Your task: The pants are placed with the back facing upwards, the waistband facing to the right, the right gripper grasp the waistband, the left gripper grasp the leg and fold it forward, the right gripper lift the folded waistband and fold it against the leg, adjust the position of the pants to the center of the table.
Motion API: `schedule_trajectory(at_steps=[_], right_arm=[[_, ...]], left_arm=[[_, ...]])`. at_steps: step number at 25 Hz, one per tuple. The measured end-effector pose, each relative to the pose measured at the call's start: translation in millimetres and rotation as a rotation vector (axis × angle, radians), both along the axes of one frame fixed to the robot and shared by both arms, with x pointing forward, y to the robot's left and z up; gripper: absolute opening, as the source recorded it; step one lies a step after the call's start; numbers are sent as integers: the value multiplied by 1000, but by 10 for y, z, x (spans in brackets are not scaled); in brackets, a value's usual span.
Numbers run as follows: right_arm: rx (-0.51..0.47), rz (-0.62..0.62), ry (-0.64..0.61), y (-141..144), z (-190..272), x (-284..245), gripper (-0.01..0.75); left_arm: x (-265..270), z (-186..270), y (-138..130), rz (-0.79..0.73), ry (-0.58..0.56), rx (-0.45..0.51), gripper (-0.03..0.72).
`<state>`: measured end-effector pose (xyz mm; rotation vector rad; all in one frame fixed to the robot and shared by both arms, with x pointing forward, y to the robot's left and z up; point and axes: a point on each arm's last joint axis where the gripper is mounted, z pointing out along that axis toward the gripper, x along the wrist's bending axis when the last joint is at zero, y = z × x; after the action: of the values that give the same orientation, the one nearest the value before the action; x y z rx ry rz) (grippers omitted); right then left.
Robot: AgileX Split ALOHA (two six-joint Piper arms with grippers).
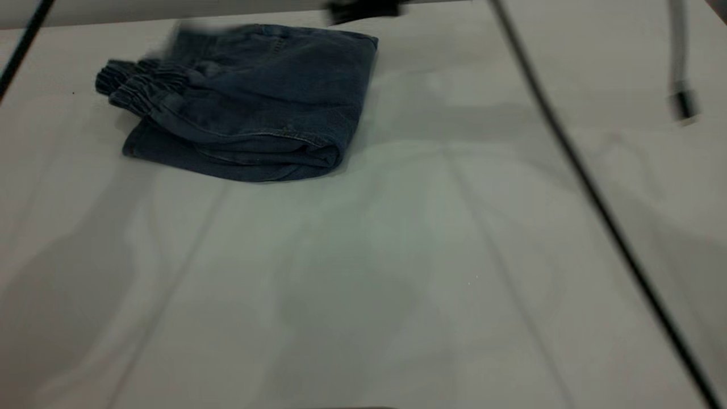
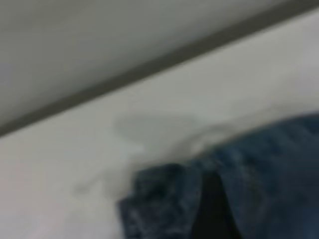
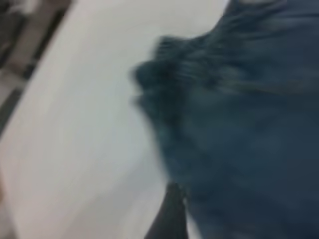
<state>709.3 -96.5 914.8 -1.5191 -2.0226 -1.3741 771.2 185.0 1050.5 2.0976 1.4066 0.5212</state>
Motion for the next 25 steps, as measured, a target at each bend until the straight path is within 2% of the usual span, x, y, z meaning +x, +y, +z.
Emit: schedule_trajectory(at_steps=[3,6,11,16,20,25], right_arm=[[-44,-83,71,-350,-51,101,599],[-66,-109,109,-543,-77,134,593],[-69,-107,121,-596,-83,135,591],[-75,-96,121,-601,-86,128,591],[-75,-88,121,-635,-85,129,591],[-75,-110,119,-761,-84,163,591]], left_arm=[[-34,-300,-172,-72,93,31,464],[-102,-689,-284,-163,202,111,464],[-250,-1278,-256,-409,341,278,464],[-303,-1674,-207,-624,393,399,464],[-323,-2029,-200,-644,459,412,464],[-386,-2060,-426,-550,486,404,464]])
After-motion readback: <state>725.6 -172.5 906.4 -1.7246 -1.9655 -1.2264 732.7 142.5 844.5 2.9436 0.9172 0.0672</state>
